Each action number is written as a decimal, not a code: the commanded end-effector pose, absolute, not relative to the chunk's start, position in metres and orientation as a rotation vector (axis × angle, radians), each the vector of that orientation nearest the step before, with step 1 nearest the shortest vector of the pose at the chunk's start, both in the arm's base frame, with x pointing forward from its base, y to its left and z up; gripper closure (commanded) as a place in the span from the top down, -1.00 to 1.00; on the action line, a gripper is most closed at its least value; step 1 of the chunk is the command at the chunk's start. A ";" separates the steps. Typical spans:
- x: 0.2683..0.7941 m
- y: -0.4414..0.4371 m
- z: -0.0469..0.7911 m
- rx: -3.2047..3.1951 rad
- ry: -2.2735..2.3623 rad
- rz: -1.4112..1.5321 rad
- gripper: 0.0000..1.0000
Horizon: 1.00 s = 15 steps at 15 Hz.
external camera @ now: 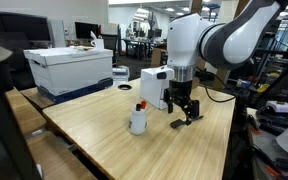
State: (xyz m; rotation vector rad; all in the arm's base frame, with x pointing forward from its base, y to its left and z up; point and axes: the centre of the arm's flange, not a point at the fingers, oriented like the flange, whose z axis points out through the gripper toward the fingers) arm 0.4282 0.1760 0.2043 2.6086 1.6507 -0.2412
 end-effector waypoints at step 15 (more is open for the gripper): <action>0.444 0.216 0.169 2.449 1.455 -0.387 1.00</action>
